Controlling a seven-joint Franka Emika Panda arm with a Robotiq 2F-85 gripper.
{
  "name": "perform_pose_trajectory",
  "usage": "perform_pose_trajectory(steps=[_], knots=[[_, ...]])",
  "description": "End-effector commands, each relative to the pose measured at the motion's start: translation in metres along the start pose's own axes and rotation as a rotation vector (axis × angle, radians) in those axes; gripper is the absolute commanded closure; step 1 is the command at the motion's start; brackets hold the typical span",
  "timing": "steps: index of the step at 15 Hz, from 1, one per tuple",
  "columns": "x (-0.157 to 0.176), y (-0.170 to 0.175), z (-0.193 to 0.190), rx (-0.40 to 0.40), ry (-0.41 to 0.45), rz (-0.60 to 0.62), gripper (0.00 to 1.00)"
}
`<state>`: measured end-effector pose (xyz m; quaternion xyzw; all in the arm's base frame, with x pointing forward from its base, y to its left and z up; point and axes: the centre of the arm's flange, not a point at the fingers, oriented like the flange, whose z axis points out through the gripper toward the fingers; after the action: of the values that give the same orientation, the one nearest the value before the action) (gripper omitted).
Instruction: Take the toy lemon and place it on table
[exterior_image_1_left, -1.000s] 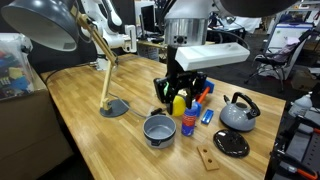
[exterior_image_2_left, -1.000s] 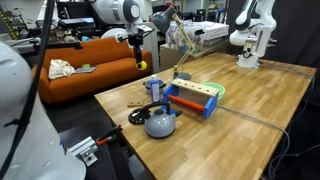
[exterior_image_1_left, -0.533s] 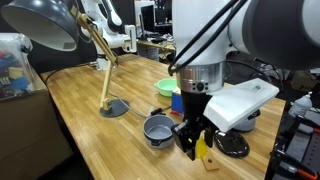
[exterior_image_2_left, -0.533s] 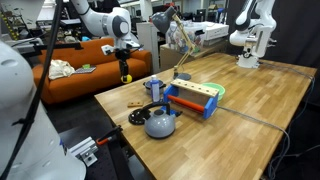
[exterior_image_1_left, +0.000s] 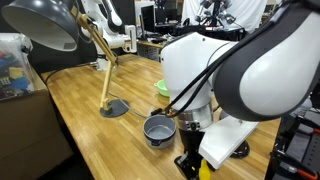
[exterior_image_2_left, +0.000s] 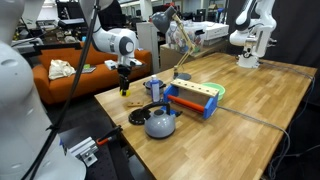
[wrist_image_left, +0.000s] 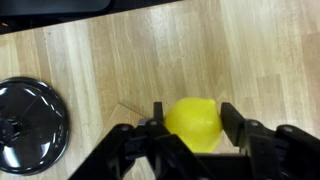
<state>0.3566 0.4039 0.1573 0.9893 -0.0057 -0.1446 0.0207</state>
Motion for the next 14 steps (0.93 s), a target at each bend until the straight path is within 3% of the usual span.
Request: perform_pose_trajectory(steps=[1, 3, 4, 7, 8, 9, 11, 14], knots=[[0.017, -0.010, 0.009, -0.006, -0.031, -0.027, 0.66], [0.021, -0.009, 0.013, -0.008, -0.038, -0.034, 0.66], [0.021, -0.007, 0.012, -0.008, -0.042, -0.033, 0.24], [0.013, 0.003, 0.002, 0.055, -0.111, -0.031, 0.03], [0.007, 0.011, -0.006, 0.096, -0.152, -0.034, 0.01], [0.016, -0.005, 0.011, 0.052, -0.090, -0.020, 0.14], [0.015, -0.001, 0.001, 0.081, -0.122, -0.030, 0.01], [0.013, 0.001, 0.000, 0.083, -0.127, -0.031, 0.00]])
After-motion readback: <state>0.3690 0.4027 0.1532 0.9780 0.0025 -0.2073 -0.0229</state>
